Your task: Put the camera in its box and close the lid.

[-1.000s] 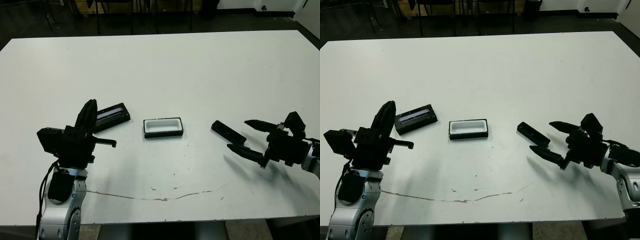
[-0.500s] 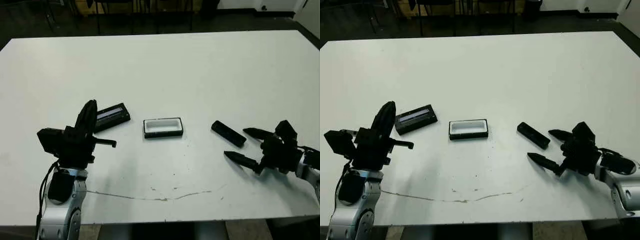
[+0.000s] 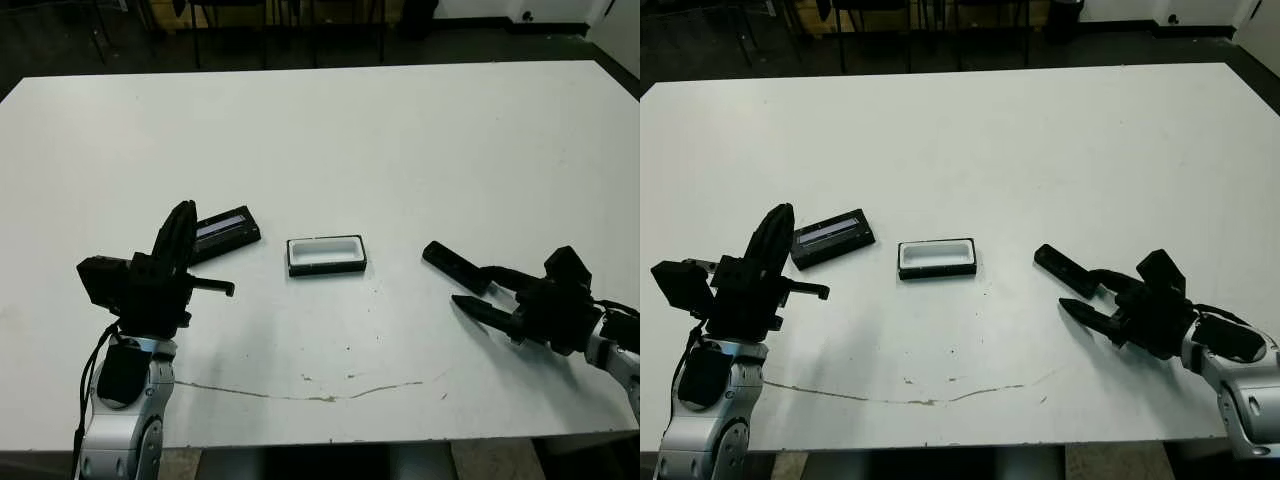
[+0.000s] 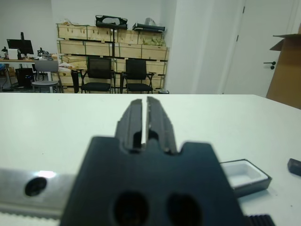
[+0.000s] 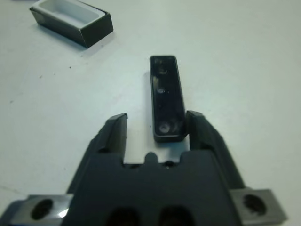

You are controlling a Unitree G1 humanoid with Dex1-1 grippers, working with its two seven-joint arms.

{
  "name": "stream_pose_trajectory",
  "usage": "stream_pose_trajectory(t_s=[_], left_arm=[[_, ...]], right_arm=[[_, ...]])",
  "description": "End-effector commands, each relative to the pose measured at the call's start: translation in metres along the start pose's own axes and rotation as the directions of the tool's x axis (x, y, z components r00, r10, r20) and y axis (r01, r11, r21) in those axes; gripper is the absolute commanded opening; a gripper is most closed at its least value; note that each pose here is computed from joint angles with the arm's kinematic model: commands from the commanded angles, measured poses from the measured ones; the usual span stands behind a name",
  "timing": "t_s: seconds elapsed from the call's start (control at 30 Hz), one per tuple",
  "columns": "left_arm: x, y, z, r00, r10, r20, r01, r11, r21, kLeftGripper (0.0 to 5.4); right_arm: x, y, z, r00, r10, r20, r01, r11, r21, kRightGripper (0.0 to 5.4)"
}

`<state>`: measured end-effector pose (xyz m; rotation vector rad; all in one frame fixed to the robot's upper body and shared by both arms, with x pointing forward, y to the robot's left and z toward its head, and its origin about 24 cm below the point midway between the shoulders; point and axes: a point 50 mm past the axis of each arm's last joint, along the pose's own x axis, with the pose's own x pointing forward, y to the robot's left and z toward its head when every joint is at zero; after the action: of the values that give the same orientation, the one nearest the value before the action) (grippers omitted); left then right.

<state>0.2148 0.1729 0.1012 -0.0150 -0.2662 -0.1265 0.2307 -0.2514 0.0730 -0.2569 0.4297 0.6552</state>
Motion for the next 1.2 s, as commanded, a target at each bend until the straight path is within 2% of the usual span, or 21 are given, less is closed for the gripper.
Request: stream_pose_trajectory(t_s=[0.03,0.27,0.37,0.63,0.83,0.97,1.07,1.2], left_arm=[[-0.004,0.003,-0.007,0.999,0.002,-0.040,-0.002,1.000,0.007,0.00],[-0.003,0.002,-0.006,0.999,0.008,-0.040,-0.008,1.000,0.003,0.00],[-0.003,0.002,-0.005,0.999,0.007,-0.037,-0.006,1.000,0.006,0.00],[-0.001,0.002,-0.005,0.999,0.004,-0.034,-0.004,1.000,0.006,0.00],[-0.001,0.001,-0.006,0.999,-0.003,-0.033,0.003,1.000,0.008,0.00],[-0.001,0.002,-0.004,0.999,-0.003,-0.034,0.003,1.000,0.013,0.00],[-0.001,0.001,-0.004,0.999,-0.006,-0.032,0.006,1.000,0.016,0.00],[-0.002,-0.001,-0.005,0.999,-0.011,-0.034,0.011,1.000,0.010,0.00]], right_arm=[[-0.001,-0.001,-0.007,0.999,-0.036,-0.041,0.037,0.999,0.025,1.98],[-0.002,-0.003,-0.007,0.999,-0.029,-0.037,0.030,0.999,0.045,0.70],[-0.003,-0.003,-0.004,0.999,-0.022,-0.038,0.024,0.999,0.046,0.41],[-0.002,-0.005,-0.004,0.999,-0.025,-0.047,0.026,0.999,0.026,0.38],[-0.002,-0.003,0.004,1.000,-0.024,0.019,0.023,0.999,0.043,0.38],[-0.005,-0.012,0.018,0.998,-0.015,0.067,0.013,0.999,0.040,0.38],[0.000,-0.026,0.029,0.979,0.054,0.196,-0.066,0.996,0.057,0.38],[0.003,-0.034,0.060,0.959,0.127,0.255,-0.126,0.992,-0.019,0.37]])
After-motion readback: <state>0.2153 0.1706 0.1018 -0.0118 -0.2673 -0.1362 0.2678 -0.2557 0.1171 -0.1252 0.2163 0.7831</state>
